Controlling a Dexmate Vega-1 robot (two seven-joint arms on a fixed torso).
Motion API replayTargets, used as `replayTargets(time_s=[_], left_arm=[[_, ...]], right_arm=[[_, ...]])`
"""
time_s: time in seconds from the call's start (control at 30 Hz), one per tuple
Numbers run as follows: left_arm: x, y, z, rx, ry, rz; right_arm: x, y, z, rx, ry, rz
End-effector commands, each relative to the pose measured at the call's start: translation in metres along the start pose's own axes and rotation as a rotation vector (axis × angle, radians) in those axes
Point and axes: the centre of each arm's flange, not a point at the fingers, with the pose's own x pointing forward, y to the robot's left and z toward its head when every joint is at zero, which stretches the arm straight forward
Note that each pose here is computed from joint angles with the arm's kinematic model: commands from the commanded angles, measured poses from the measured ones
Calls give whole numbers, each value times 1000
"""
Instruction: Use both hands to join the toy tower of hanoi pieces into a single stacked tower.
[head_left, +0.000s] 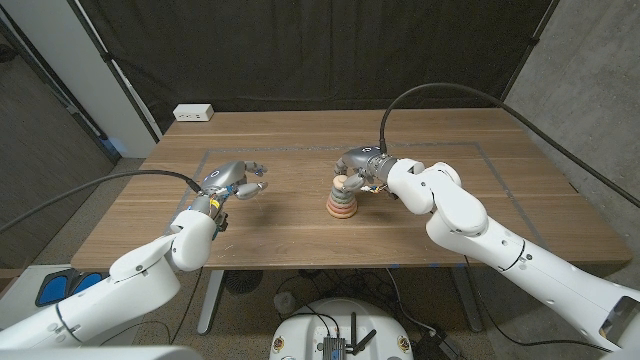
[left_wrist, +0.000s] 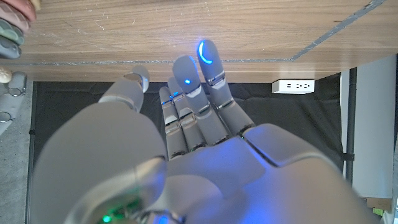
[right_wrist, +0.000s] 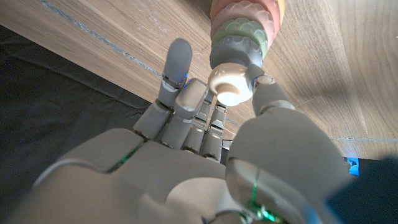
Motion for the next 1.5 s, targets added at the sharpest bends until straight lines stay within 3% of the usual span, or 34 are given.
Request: replayTargets(time_s=[0.03, 0.63, 1.5], left_arm=[[-2, -2, -3, -7, 9, 0], [-4, -2, -5, -14, 14, -3], [-5, -2, -7, -16, 9, -4]], right_arm=[[6, 2, -1, -2, -1, 19], [11, 9, -2, 3, 9, 49], [7, 12, -3, -23, 23, 83]])
